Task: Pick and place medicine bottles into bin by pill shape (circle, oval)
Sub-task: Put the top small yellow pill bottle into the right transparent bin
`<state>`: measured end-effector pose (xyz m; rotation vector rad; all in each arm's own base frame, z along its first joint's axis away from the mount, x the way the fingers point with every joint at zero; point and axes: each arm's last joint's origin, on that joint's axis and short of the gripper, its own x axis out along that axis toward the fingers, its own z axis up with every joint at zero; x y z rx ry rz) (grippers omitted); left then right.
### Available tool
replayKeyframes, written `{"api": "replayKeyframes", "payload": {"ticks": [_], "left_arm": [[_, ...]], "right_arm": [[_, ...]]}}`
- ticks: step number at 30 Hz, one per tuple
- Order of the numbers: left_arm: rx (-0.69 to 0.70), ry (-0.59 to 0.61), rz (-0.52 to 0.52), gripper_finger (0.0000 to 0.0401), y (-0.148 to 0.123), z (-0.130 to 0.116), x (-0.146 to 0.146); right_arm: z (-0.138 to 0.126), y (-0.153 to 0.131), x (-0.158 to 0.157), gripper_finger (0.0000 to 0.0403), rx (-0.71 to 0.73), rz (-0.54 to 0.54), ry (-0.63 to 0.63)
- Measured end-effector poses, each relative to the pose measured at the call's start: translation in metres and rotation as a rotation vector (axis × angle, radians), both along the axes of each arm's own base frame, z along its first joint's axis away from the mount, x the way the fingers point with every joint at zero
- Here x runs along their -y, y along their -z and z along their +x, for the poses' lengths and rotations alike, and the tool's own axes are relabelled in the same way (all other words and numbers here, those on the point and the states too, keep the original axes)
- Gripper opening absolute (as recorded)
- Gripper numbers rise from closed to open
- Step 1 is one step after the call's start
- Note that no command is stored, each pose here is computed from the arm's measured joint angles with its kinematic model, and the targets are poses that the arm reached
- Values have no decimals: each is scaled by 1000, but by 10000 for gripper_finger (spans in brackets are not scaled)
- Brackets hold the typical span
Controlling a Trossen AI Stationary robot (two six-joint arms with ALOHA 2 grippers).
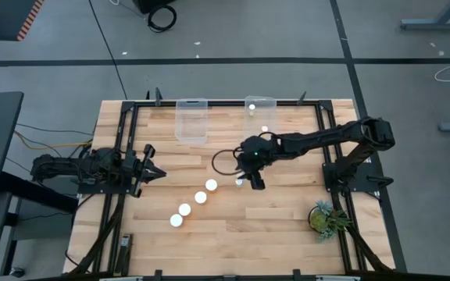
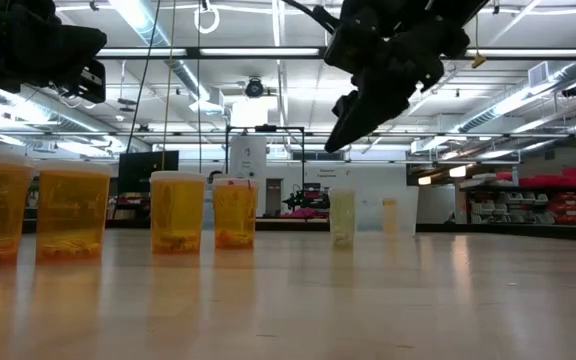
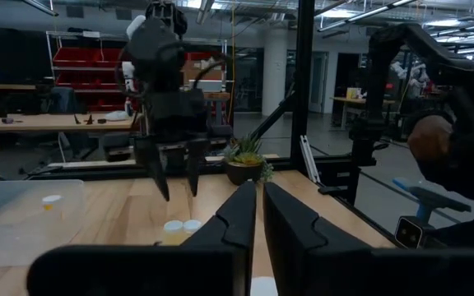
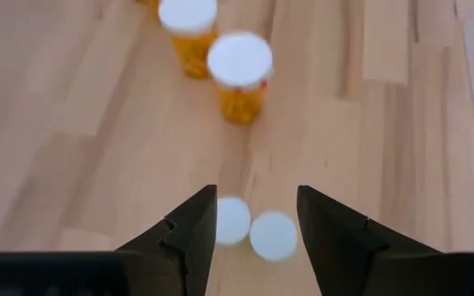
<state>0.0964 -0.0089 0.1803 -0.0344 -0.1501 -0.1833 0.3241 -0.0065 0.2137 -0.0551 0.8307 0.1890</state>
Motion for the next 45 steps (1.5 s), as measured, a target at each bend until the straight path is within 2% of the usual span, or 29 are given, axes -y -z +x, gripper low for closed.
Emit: {"api": "replayKeyframes", "payload": {"ticks": [6, 13, 19, 25, 31, 36, 45], "left_arm": [[0, 0, 0, 28, 0, 0, 0], [0, 0, 0, 31, 0, 0, 0], [0, 0, 0, 35, 0, 0, 0], [0, 0, 0, 26, 0, 0, 0], [0, 0, 0, 31, 0, 0, 0], [0, 0, 0, 35, 0, 0, 0], [0, 0, 0, 24, 0, 0, 0]], "right_arm": [[-7, 6, -8, 200, -92, -107, 38], [-8, 7, -7, 232, -109, -156, 72], [-10, 12, -7, 253, -112, -160, 78], [-20, 35, -7, 258, -114, -153, 87], [-28, 57, -6, 258, -41, -145, 97], [-29, 61, -6, 257, 24, -141, 103], [-29, 61, -6, 257, 46, -129, 116]]}}
